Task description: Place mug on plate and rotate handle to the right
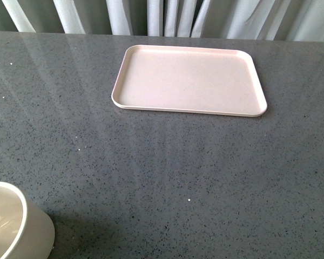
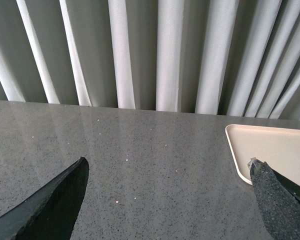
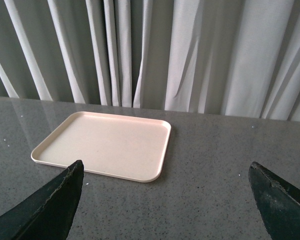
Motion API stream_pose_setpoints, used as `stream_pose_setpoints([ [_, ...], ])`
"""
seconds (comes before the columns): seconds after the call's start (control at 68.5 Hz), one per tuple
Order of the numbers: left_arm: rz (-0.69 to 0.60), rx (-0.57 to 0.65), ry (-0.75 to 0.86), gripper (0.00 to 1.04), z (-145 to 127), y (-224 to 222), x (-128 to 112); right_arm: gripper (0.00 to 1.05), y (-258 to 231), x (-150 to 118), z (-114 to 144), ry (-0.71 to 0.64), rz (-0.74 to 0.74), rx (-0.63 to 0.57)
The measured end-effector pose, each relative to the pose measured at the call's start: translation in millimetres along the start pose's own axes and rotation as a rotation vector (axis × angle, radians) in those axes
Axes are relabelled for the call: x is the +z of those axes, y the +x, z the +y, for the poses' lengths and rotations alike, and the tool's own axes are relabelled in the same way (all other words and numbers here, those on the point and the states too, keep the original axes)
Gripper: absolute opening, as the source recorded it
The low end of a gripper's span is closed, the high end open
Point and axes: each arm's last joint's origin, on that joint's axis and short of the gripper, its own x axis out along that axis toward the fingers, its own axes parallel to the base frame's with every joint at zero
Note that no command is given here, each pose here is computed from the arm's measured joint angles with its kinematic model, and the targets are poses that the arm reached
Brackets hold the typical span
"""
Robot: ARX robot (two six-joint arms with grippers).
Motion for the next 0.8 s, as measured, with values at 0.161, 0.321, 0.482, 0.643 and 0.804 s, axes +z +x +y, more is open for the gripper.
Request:
stream_pose_setpoints([
  [0.161, 0.0, 0.0, 0.0, 0.95, 0.0, 0.0, 0.0, 0.96, 0.0, 0.0, 0.0, 0.0, 0.0, 0.0],
  [0.321, 0.0, 0.0, 0.0, 0.95, 0.0, 0.0, 0.0, 0.96, 0.0, 0.0, 0.0, 0.0, 0.0, 0.0],
  [0.482, 0.0, 0.0, 0.0, 0.95, 0.0, 0.0, 0.0, 0.96, 0.0, 0.0, 0.0, 0.0, 0.0, 0.0],
  [0.643, 0.0, 0.0, 0.0, 0.95, 0.0, 0.0, 0.0, 0.96, 0.0, 0.0, 0.0, 0.0, 0.0, 0.0],
  [0.804, 0.058, -0.06, -0.024, 0.95, -0.3, 0.5, -1.2, 0.96, 0.0, 0.0, 0.0, 0.0, 0.0, 0.0],
])
